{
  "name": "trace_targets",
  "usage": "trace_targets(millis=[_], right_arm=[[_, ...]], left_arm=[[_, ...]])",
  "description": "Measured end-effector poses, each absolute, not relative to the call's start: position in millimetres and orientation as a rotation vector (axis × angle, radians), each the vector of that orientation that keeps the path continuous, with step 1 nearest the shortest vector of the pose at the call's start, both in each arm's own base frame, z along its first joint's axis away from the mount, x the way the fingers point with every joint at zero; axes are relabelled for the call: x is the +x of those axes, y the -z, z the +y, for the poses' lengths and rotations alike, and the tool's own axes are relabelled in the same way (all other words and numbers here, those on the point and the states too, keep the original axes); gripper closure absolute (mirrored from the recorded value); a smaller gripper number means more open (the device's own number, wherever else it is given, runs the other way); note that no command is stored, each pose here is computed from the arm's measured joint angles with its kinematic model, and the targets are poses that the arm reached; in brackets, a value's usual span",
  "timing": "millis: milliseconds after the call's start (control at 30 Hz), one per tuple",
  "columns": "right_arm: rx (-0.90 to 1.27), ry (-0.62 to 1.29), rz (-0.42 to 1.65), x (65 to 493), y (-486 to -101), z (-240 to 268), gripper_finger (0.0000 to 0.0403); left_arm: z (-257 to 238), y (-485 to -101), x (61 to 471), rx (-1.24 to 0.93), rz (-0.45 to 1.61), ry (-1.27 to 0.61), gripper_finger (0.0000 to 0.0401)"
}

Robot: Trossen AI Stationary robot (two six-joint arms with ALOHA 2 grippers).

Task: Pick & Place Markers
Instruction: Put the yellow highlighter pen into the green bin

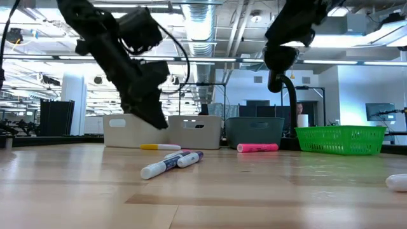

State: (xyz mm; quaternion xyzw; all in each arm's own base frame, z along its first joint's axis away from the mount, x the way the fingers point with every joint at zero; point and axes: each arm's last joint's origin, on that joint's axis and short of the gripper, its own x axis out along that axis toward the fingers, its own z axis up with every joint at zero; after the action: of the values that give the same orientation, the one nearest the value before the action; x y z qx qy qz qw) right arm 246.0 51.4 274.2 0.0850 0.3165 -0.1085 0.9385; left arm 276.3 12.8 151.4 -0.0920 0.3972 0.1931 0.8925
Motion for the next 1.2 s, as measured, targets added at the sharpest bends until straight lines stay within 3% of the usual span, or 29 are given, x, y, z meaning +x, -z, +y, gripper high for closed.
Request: trace_targets(millis=[300,500,700,1200], right_arm=[[0.060,0.121,0.469,223.0,-308.0,45.3,0.0274],[0.116,-0.139,0.374,231.6,-266.8,47.0,0.0275],[0.151,-0.119,0.319,233.5,-236.2,40.0,0.0275],[0.162,-0.132,0.315,233.8,-237.2,41.8,0.0274]], left_arm=[[31.6,-123.2,273.2,-0.044,0.955,-0.458,0.0253],[32.6,-132.3,273.0,-0.006,0.916,-0.480,0.0252],[34.0,-132.2,273.4,0.033,0.921,-0.465,0.0251],[36.6,-117.7,266.1,-0.063,0.924,-0.357,0.0257]])
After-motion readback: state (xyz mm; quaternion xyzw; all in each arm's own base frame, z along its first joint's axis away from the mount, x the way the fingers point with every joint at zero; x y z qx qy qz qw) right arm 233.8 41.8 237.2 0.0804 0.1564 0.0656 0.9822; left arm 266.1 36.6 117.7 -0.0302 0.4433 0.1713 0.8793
